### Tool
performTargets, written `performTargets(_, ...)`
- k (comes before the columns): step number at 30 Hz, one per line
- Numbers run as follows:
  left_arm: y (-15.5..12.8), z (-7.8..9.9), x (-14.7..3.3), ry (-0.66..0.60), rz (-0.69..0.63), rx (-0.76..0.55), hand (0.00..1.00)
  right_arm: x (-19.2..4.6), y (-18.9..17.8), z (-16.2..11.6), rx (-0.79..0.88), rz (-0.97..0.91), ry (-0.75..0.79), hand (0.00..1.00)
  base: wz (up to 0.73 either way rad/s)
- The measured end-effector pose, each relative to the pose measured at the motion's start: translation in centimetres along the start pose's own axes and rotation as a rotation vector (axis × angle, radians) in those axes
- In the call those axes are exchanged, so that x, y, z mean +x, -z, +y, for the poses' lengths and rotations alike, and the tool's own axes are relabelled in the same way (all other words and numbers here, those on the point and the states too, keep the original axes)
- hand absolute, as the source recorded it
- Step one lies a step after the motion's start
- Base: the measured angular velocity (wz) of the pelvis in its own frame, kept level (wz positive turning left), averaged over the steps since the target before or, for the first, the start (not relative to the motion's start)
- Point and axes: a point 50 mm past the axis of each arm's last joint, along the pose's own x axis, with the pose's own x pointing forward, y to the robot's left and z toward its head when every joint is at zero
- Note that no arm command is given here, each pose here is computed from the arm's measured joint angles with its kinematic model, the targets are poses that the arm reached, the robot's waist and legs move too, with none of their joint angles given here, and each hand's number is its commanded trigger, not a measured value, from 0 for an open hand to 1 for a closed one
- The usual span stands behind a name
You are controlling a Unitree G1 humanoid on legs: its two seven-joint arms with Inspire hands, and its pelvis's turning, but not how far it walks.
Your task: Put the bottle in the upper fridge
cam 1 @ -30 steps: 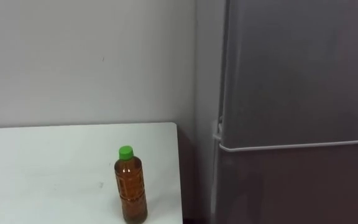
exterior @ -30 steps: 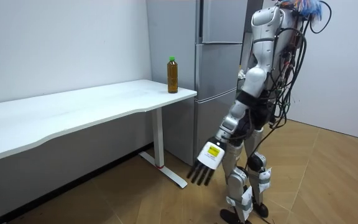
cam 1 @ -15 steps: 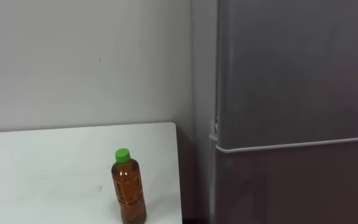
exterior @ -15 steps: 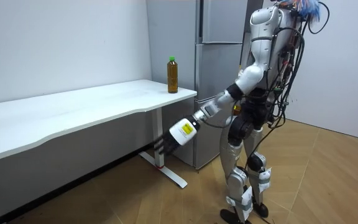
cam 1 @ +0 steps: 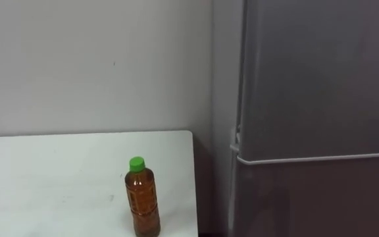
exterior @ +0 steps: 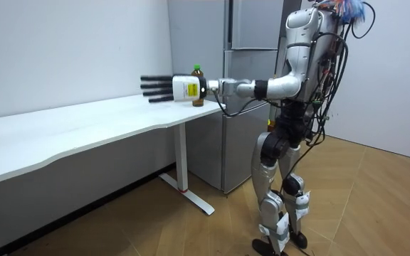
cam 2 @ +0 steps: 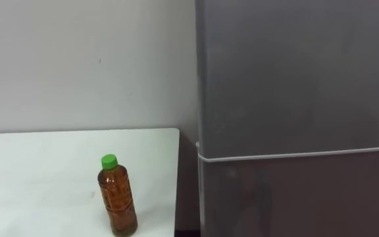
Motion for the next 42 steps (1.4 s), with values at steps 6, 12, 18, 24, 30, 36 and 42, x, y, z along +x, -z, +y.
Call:
performTargets(6,-4.1,-2.5,0.1,0.090,-0.161,-0.108,0.00,0.0,-0.1,0.3,0.010,-0.006,0.009,0.00,0.08)
performTargets(12,-7.2,-4.1,-0.5,0.200,-0.298,-0.160,0.00,0.1,-0.3,0.5,0.016,-0.022,0.003,0.00,0.01)
performTargets(18,-8.7,-7.0,-2.0,0.418,-0.337,-0.248,0.00,0.2,-0.2,1.0,0.013,-0.016,-0.001,0.00,0.00)
performTargets(24,-10.0,-10.8,-3.6,0.669,-0.353,-0.367,0.00,0.4,-1.0,1.7,-0.024,-0.029,-0.031,0.00,0.00)
performTargets(30,-9.7,-12.7,-5.4,0.864,-0.338,-0.373,0.00,0.7,-1.4,2.2,-0.035,-0.024,-0.046,0.00,-0.09)
performTargets(36,-9.6,-14.2,-6.6,1.020,-0.314,-0.380,0.00,0.8,-1.6,2.5,-0.054,-0.022,-0.060,0.00,-0.03)
performTargets(42,-9.3,-15.3,-8.1,1.196,-0.252,-0.436,0.00,0.9,-1.9,2.8,-0.060,-0.012,-0.076,0.00,0.00)
